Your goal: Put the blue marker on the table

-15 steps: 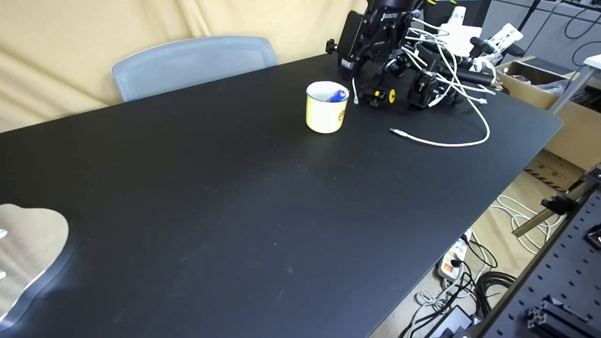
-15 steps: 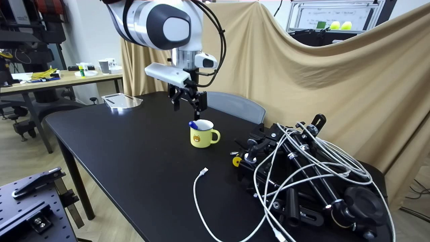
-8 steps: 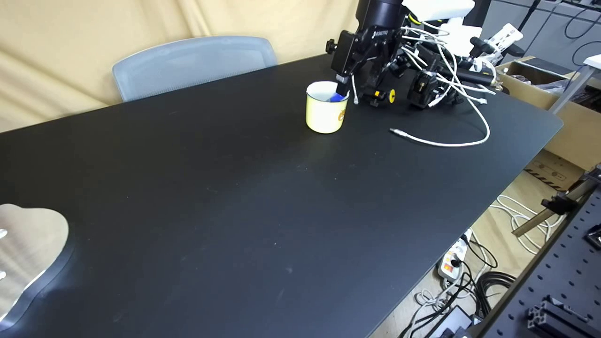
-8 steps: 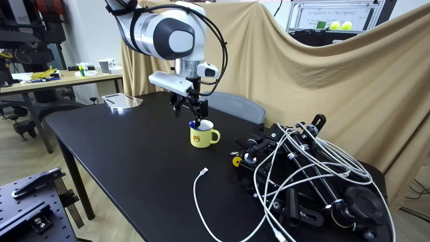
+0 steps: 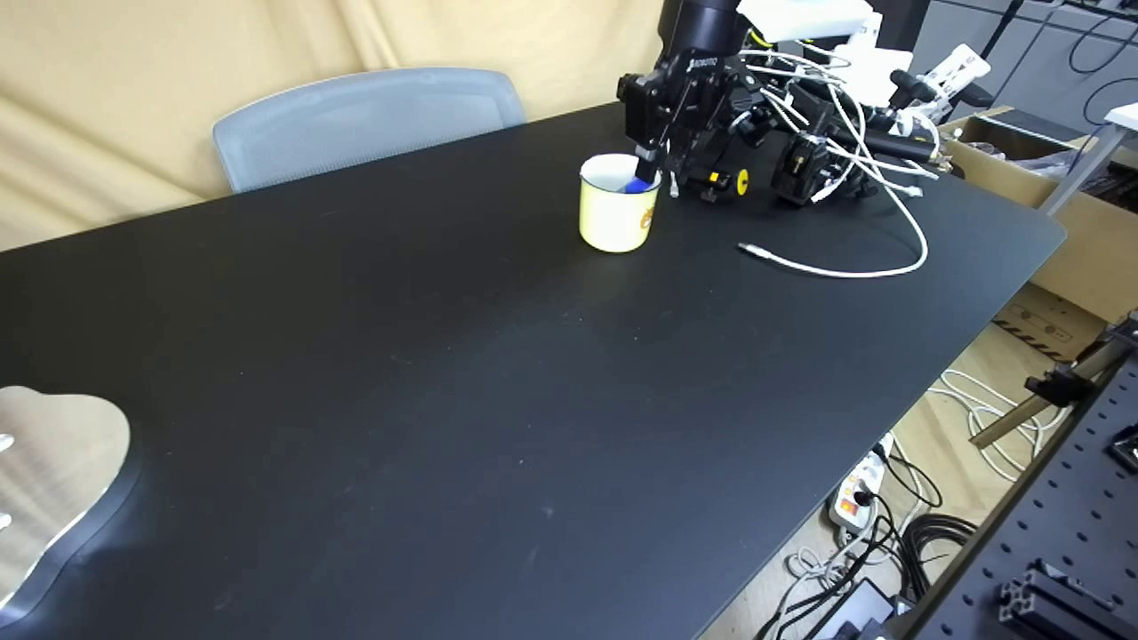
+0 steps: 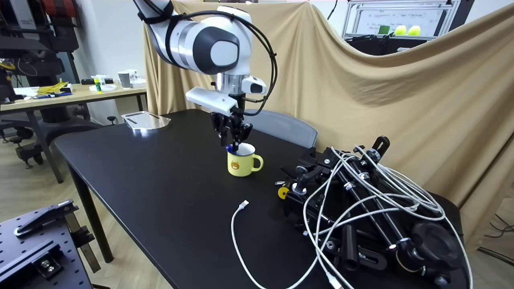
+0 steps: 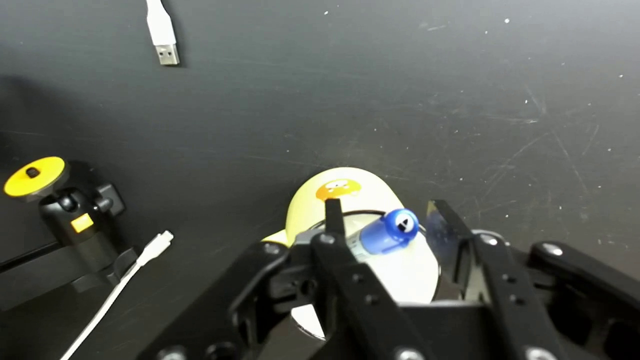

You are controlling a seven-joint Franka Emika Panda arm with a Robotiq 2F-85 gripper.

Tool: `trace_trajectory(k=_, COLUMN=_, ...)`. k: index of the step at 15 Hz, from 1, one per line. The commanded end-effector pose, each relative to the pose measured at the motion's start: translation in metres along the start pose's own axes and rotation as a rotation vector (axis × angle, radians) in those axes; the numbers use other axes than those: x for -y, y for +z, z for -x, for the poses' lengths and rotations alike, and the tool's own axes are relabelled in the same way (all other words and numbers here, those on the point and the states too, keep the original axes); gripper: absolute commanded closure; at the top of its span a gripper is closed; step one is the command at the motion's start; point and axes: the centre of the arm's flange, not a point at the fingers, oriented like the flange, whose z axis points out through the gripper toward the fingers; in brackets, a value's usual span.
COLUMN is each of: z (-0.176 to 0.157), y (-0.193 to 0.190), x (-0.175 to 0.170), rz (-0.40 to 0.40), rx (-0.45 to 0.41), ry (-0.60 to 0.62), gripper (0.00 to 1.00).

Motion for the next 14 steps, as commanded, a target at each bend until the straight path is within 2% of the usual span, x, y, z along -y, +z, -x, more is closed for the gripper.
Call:
trace_trajectory(k=1, z=-0.017, y=0.002, x=-0.002, rz=0.02, rx=0.002, ry=0.011, gripper=0.83)
trace_trajectory(k=3, z=-0.021, y=0.003, x=-0.002, rz=0.026, rx=0.003, ry=0.002, gripper=0.97)
trace_trajectory(k=4, z=-0.022, y=0.003, x=-0.002, rz=0.027, rx=0.004, ry=-0.001, gripper=0.99)
trace_trajectory(k=6, z=-0.024, y=0.002, x=-0.001, rz=0.026, rx=0.007, ry=-0.007, gripper=0.95)
trace_trajectory(k=9, z=-0.023, y=-0.003, x=0.001, rz=0.018, rx=0.016, ry=-0.009, gripper=0.95)
trace_trajectory(k=14, z=-0.009, y=-0.038, x=0.009, rz=0.013, rx=-0.016, ry=-0.027, gripper=0.95)
